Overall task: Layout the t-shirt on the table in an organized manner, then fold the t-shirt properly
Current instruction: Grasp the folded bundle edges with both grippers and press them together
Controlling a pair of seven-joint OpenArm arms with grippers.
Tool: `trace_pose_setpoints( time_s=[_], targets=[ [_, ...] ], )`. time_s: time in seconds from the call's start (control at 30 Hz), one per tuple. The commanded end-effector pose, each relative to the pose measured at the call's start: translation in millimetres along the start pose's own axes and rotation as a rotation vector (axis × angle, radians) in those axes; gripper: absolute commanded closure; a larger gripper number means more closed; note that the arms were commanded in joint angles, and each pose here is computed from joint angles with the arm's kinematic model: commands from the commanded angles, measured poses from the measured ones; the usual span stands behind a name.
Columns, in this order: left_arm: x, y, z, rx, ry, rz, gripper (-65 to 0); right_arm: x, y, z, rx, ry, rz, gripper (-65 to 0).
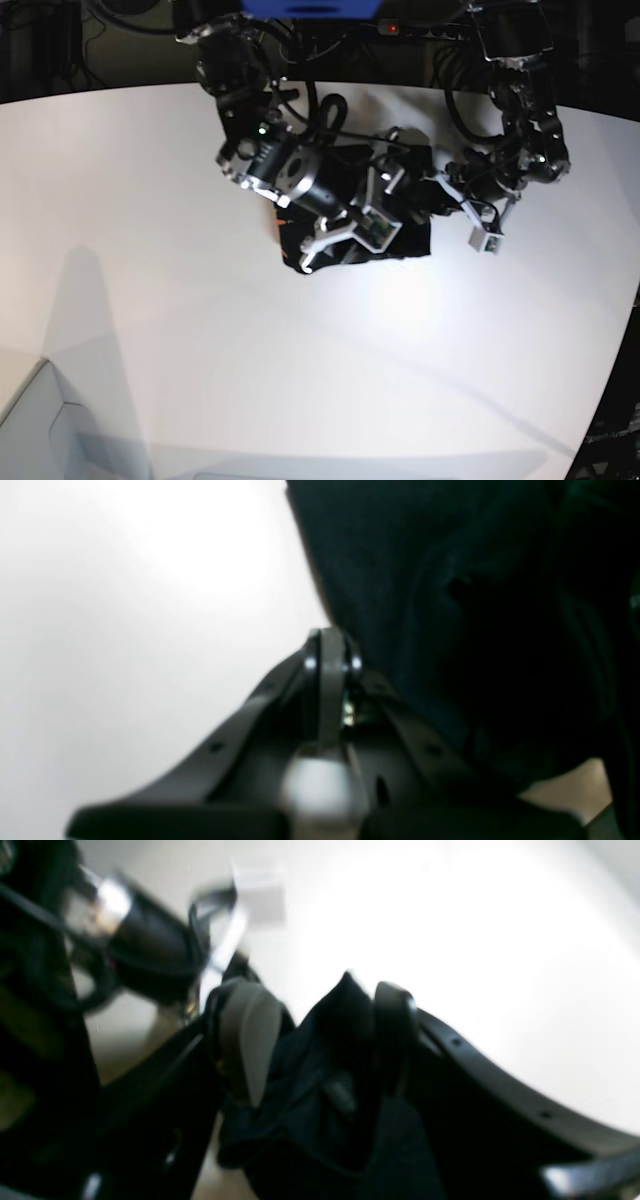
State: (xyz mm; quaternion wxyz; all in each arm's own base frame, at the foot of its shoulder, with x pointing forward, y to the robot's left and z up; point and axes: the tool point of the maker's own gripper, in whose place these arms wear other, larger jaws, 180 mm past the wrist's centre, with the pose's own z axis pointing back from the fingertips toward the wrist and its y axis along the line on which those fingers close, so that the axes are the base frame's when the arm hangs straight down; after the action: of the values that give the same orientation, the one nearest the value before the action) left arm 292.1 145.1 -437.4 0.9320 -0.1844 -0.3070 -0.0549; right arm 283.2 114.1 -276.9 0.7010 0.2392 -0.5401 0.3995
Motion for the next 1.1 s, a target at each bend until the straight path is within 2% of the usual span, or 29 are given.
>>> trace_pose_setpoints(
  time_s=[0.0, 0.13, 0.2, 0.33, 0.47, 0.57, 0.67, 0.8, 0.93, 1.07],
  targets=[
    [-22, 10, 2, 0.043, 0.104, -0.019, -0.2, 14, -11, 5, -0.033, -0.051, -0.003, -33.5],
    [-14, 20, 12, 0.074, 0.072, -0.007, -0.2, -5, -47, 21, -0.139, -0.015, -0.05, -33.0],
    [-12, 29, 18, 0.098, 0.058, 0.011, -0.2, -24, -52, 27, -0.165, 0.019, -0.094, -30.2],
    [1, 43, 33, 0.142, 0.005, 0.025, -0.2, -53, -33, 24, -0.118, 0.054, -0.203, -21.5],
    [13, 58, 50, 0.193, -0.049, 0.042, -0.2, -75, -9, 12, -0.046, 0.095, -0.273, -18.5],
    [18, 65, 59, 0.219, -0.067, 0.046, -0.2, -83, 19, -5, 0.047, 0.124, -0.279, -18.5],
    [9, 68, 63, 0.23, -0.018, 0.06, -0.2, -74, 35, -22, 0.116, 0.092, -0.256, -18.5],
    [16, 72, 74, 0.258, -0.038, 0.057, -0.2, -71, 55, -42, 0.206, 0.089, -0.223, -18.5],
    [16, 76, 90, 0.297, -0.062, 0.047, -0.4, -80, 50, -54, 0.227, 0.125, -0.212, -18.6],
    [21, 74, 102, 0.32, -0.083, 0.018, -1.1, -64, 33, -51, 0.185, 0.079, -0.196, -22.3]
  ],
)
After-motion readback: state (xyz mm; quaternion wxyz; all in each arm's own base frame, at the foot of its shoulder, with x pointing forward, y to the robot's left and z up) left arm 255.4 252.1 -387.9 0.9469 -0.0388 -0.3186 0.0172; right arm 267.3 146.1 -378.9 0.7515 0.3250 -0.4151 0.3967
